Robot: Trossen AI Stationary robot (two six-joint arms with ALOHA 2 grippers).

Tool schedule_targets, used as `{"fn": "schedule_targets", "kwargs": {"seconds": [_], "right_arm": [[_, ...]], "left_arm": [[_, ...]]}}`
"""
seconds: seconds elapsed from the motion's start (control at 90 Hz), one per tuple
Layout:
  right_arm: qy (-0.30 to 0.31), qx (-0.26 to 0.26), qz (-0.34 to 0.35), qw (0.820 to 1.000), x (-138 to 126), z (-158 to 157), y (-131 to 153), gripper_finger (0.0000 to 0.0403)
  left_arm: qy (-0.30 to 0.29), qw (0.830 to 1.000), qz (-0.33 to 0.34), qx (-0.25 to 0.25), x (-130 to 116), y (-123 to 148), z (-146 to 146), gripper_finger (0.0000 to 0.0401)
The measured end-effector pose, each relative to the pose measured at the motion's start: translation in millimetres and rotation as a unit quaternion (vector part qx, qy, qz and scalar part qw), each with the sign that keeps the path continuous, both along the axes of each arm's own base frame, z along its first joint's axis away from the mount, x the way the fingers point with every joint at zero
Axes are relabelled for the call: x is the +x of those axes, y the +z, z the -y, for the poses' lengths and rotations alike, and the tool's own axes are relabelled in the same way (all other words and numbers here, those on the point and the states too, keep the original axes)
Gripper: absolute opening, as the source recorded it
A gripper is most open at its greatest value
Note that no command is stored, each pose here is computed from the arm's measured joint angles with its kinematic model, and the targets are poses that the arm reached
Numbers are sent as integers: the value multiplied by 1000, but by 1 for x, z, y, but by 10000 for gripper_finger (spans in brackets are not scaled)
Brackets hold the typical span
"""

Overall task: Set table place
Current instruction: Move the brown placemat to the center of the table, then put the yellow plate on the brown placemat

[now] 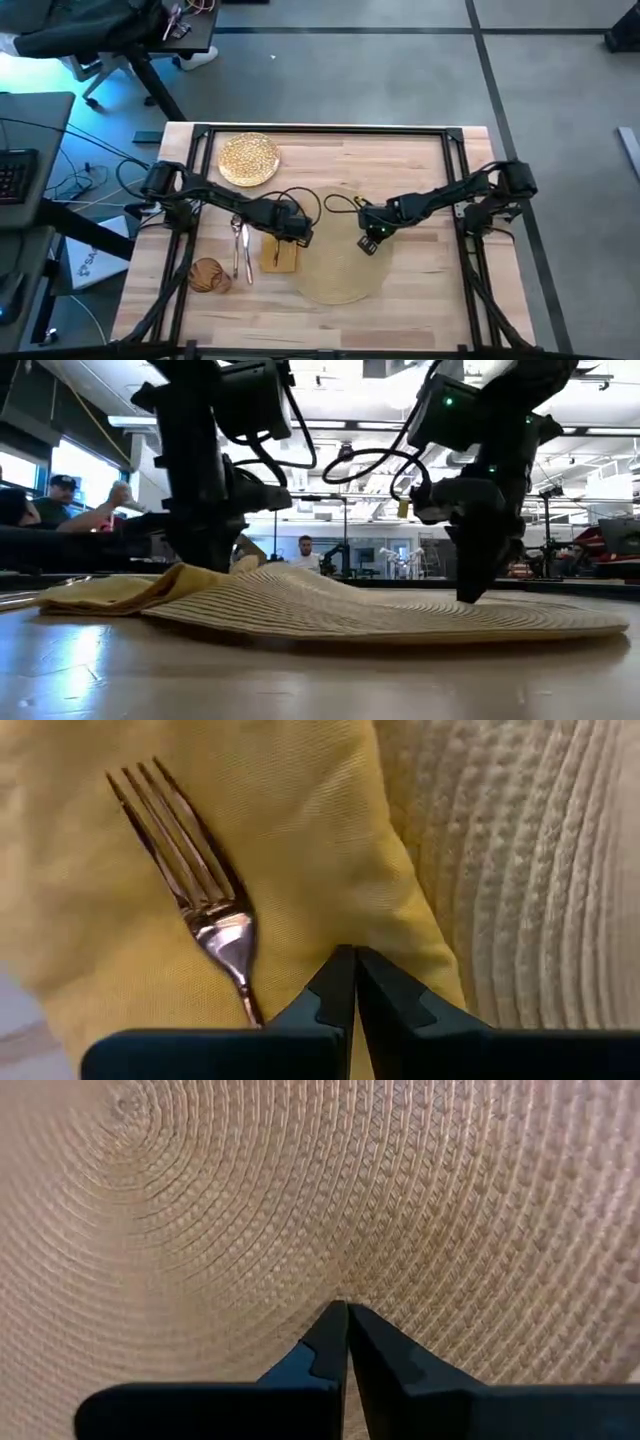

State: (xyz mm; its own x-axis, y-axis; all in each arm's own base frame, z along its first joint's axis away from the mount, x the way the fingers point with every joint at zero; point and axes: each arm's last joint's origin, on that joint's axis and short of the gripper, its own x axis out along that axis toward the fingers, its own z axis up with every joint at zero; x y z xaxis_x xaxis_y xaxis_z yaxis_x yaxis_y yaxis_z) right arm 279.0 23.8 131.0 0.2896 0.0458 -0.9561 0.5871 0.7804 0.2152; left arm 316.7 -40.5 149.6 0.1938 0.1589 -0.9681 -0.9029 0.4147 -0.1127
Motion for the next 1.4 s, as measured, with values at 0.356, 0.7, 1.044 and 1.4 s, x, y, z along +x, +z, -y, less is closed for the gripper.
{"fn": "schedule_targets", "kwargs": {"seconds": [0.356,0.7,1.044,1.4], "right_arm": [[52,-3,-56,997,2,1,22,0],[70,-18,60,996,-5,36,87,0],[28,-56,158,985,-37,69,136,1],[-96,-59,254,961,-27,78,151,1]], "left_arm": [[6,1000,4,9,4,54,-2,0],[62,994,-91,-15,-9,65,-91,31],[144,980,-131,40,-57,60,-224,67],[98,990,-103,27,-53,16,-271,9]]}}
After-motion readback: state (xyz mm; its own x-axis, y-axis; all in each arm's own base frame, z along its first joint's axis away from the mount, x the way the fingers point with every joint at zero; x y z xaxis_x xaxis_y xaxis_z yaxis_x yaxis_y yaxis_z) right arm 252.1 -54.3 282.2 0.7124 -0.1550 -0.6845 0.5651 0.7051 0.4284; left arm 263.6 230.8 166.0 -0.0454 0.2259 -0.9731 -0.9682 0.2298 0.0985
